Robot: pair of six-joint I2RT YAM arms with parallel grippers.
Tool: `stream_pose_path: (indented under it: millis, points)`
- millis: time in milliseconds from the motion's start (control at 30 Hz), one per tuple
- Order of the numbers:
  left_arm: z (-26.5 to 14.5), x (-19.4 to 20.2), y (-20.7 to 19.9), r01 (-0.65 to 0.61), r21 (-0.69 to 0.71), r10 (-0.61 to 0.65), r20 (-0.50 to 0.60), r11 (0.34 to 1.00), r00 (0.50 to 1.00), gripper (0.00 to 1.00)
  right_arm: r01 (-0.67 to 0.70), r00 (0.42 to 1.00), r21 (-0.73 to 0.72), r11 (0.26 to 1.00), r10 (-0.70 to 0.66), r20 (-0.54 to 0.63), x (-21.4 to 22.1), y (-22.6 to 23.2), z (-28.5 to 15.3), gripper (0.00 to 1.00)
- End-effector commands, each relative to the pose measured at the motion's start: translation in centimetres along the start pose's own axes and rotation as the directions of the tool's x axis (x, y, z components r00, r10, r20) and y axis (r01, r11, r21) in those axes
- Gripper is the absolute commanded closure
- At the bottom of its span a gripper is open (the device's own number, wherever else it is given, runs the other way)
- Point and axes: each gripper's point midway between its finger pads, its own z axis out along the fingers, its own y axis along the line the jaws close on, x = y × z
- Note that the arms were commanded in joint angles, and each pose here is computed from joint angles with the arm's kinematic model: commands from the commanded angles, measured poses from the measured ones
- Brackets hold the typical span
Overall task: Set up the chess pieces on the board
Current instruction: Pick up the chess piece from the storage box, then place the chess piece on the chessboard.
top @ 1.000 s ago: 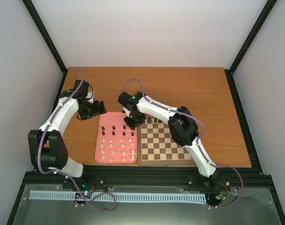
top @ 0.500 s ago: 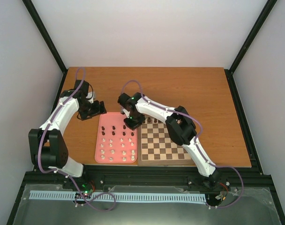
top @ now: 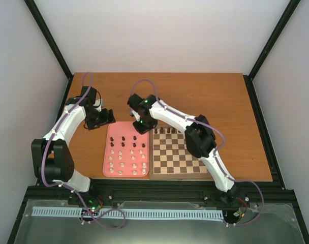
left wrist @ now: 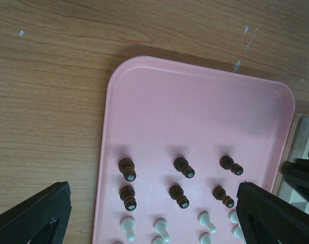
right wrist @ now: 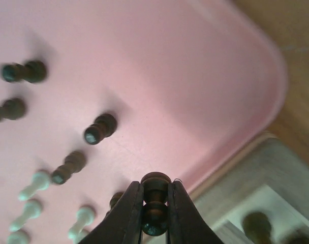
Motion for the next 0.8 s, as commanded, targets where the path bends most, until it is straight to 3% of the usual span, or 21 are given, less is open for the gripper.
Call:
stream_pose_path:
  millis: [0,233,500,600,767]
  points:
    - [-0.8,-1.2,-0.5,-0.012,0.004,0.011,0.034,1.0,0.999,0.01,-0.023,0.974,-0.009,1.0,0.025,0.223,-2.9,-0.6,-9.9,0.97]
    - [-0.9,-1.6,-0.7,-0.012,0.007,0.012,0.04,1.0,0.999,0.01,-0.235,0.944,0.049,0.971,0.216,0.248,2.5,-7.4,-13.9,0.97]
    - [-1.0,-1.8,-0.8,-0.013,0.009,0.013,0.041,1.0,0.999,0.0,-0.52,0.844,0.063,0.852,0.501,0.189,13.8,-15.9,-12.6,0.97]
    - [-0.9,-1.7,-0.8,-0.014,0.009,0.014,0.041,1.0,0.999,0.0,-0.567,0.818,0.057,0.822,0.554,0.154,16.7,-17.2,-11.4,0.97]
    - [-0.9,-1.8,-0.8,-0.017,0.009,0.017,0.041,1.0,0.999,0.0,-0.583,0.811,0.068,0.81,0.574,0.118,18.0,-18.4,-9.5,0.97]
